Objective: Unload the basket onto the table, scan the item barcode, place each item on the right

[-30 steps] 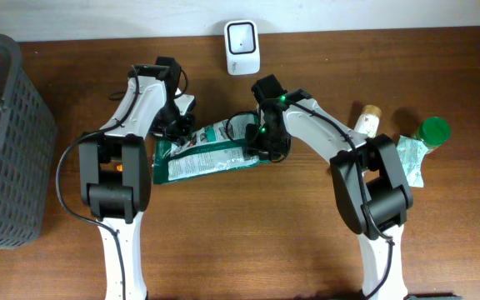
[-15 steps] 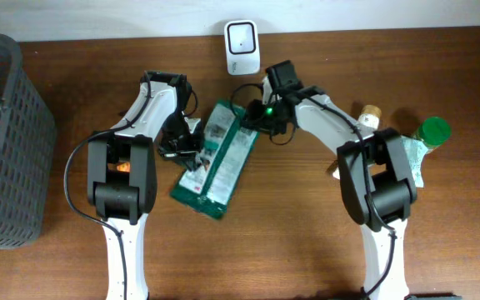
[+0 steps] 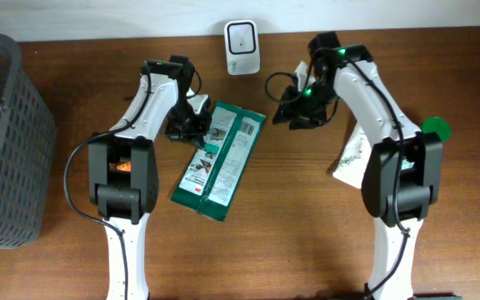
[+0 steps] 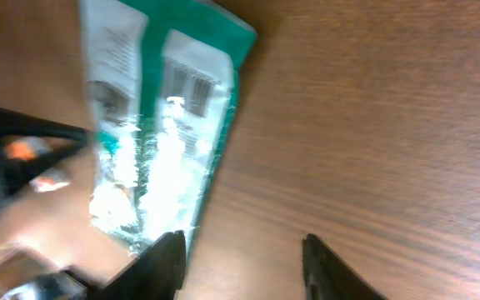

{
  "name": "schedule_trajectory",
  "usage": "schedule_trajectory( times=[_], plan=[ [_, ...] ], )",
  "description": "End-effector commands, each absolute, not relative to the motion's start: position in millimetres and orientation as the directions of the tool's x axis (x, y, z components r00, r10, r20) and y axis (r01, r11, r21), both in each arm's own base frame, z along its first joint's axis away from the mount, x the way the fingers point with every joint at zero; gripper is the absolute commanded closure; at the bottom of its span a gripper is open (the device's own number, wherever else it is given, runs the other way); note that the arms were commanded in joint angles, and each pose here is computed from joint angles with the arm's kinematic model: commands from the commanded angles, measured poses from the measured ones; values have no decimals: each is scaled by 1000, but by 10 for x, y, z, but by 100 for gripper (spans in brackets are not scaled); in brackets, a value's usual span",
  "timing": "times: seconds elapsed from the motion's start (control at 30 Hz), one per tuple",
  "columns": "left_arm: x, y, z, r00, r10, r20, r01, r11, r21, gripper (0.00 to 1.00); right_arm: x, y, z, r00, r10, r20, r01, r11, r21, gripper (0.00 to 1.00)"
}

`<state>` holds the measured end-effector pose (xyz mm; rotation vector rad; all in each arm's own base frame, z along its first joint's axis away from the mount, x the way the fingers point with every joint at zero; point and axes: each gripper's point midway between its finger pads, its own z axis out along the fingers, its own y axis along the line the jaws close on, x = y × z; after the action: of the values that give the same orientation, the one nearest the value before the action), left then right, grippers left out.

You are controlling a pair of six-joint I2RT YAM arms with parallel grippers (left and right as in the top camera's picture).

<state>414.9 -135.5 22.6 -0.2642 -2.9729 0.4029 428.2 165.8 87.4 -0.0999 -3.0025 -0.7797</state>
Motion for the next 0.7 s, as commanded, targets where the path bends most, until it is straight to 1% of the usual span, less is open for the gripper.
schedule_trajectory(
  times=[0.0, 0.03, 0.07, 0.13, 0.2, 0.27, 0.43, 0.5, 0.63, 0.67],
  plan=[
    [4360, -1017, 157, -965, 257, 46, 253, 964, -82, 100, 4193, 1559, 658, -999, 39, 21, 43, 961, 274, 71],
    [4367, -970, 154, -965, 257, 49, 254, 966, -54, 100, 4206, 1527, 579, -998, 59, -2, 57, 978, 199, 75],
    [4366, -963, 152, -971, 234, 52, 232, 971, -53, 100, 4258, 1512, 511, -996, 76, -49, 69, 990, 123, 83],
    [4384, -894, 150, -987, 153, 53, 151, 988, -33, 100, 4301, 1549, 467, -993, 79, -86, 71, 994, 87, 88],
    [4412, -768, 150, -996, 76, 53, 75, 997, -29, 100, 4353, 1692, 398, -992, 58, -113, 48, 994, 96, 92],
    [4426, -669, 150, -998, 35, 54, 33, 999, -28, 100, 4402, 1780, 315, -990, 59, -129, 46, 994, 102, 95],
    [4443, -488, 151, -998, -9, 58, -11, 999, -31, 100, 4440, 1863, 46, -990, 64, -122, 53, 995, 90, 96],
    [4452, -495, 150, -999, -8, 54, -10, 999, -32, 100, 4486, 1964, -27, -990, 56, -131, 39, 991, 125, 96],
    [4450, -494, 150, -998, -8, 54, -10, 999, -32, 99, 4605, 2309, -80, -977, -7, -211, -45, 984, 172, 96],
    [4450, -496, 150, -998, -8, 54, -10, 999, -33, 98, 4657, 2437, -54, -969, -18, -246, -68, 978, 198, 96]
  ],
)
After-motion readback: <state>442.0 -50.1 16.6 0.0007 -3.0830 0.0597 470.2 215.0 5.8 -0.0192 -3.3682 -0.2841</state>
